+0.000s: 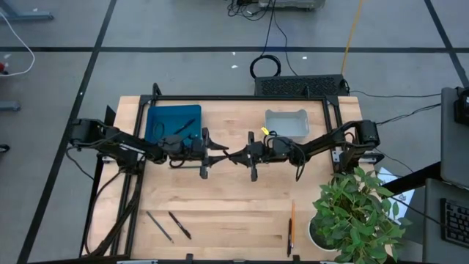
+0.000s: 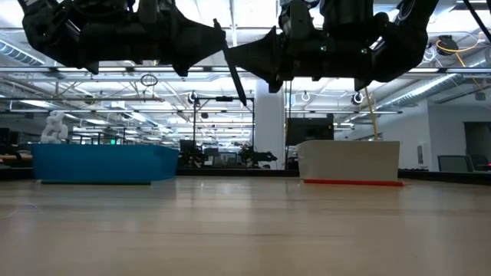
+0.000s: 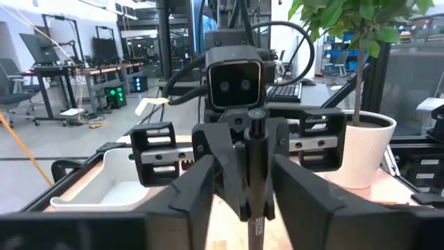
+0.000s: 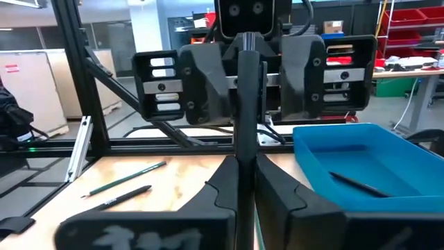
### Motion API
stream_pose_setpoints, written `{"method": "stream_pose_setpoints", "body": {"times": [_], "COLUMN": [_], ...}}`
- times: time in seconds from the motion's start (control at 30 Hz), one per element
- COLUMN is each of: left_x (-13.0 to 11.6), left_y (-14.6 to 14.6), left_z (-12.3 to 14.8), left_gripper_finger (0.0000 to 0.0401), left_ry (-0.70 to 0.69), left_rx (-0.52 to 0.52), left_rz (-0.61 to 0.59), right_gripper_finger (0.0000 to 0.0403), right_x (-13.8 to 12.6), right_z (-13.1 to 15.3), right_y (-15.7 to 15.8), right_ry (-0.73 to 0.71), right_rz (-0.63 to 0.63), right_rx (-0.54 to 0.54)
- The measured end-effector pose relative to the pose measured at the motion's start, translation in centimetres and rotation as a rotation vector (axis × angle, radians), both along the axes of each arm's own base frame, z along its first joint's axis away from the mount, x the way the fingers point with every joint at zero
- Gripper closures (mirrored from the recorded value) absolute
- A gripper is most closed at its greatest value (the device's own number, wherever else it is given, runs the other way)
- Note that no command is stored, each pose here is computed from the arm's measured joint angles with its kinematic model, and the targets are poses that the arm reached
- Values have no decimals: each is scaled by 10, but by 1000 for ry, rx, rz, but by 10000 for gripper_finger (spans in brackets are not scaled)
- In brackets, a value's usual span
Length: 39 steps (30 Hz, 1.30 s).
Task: Sort pens & pencils
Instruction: Put the black pen into the blue bin
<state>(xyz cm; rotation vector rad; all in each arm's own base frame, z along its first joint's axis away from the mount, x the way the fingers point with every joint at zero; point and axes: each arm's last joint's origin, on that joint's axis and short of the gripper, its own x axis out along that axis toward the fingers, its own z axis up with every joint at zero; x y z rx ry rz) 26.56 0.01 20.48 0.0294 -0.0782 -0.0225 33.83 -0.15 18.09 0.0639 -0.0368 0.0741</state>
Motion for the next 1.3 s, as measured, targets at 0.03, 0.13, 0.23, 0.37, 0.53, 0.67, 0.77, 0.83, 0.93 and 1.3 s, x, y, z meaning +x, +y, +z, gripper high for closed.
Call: {"method": "stream_pose_setpoints", "body": {"times": [0.03, 0.13, 0.23, 0.37, 0.53, 0.67, 0.77, 0.83, 0.93, 1.3], "left_x": [0, 0, 0, 0, 9, 18, 21, 22, 21, 21], "left_y": [0, -1, -3, -3, -5, -7, -6, -6, -6, -6], "left_z": [0, 0, 0, 1, 3, -1, -2, -1, 2, 0], "left_gripper_finger": [279, 314, 334, 337, 295, 244, 215, 205, 210, 332], "left_ry": [0, -1, -3, -10, -7, 9, 17, 13, 4, 29], "left_rx": [-4, -10, -12, -16, -34, -31, -33, -34, -30, 9], "left_rz": [0, -7, -13, -15, -15, -15, 12, 20, 20, 25], "right_gripper_finger": [388, 388, 389, 389, 389, 389, 389, 389, 389, 399], "right_x": [0, 0, 0, 1, 5, 6, 6, 6, 6, 5], "right_z": [0, 1, 2, 3, 8, 9, 7, 7, 8, 8], "right_y": [0, 0, 0, 0, 0, 0, 0, 0, 0, 0], "right_ry": [0, -8, -17, -19, -38, -36, -20, -18, -19, -29], "right_rz": [0, -1, -2, -1, -5, -5, -5, -5, -5, -3], "right_rx": [0, 0, -1, -2, 0, 1, 1, 1, 1, 3]}}
